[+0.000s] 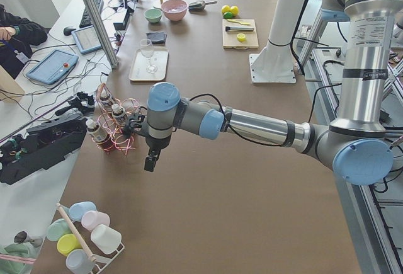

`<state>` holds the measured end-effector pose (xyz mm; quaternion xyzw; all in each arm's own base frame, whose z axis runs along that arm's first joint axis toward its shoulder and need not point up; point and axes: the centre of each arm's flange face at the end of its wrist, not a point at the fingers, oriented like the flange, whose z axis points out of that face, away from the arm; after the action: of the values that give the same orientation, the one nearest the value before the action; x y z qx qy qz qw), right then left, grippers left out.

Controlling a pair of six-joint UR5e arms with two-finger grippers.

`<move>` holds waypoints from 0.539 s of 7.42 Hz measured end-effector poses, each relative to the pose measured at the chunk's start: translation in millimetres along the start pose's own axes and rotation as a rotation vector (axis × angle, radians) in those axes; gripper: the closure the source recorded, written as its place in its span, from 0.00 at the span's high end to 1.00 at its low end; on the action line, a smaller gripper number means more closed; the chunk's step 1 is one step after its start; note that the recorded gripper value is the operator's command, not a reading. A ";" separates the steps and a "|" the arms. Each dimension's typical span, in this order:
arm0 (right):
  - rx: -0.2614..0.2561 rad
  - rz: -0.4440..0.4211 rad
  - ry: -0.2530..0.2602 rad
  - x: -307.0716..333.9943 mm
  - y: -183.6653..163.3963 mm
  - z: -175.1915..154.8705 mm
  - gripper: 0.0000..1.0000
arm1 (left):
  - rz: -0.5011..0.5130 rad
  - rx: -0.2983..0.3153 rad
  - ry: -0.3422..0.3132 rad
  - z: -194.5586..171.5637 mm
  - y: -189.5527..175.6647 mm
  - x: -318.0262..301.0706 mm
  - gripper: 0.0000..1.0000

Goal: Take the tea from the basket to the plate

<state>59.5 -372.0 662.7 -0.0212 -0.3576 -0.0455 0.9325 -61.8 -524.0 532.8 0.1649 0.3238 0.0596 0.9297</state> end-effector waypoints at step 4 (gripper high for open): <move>-0.016 -0.045 0.016 -13.1 -14.4 5.3 1.00 | 0.413 0.074 0.008 -19.0 -76.6 67.5 0.97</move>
<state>44.8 -385.1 657.9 -0.0202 -0.3500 -0.0696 0.9340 -20.5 -576.1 453.1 0.2615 0.2889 0.2379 0.8897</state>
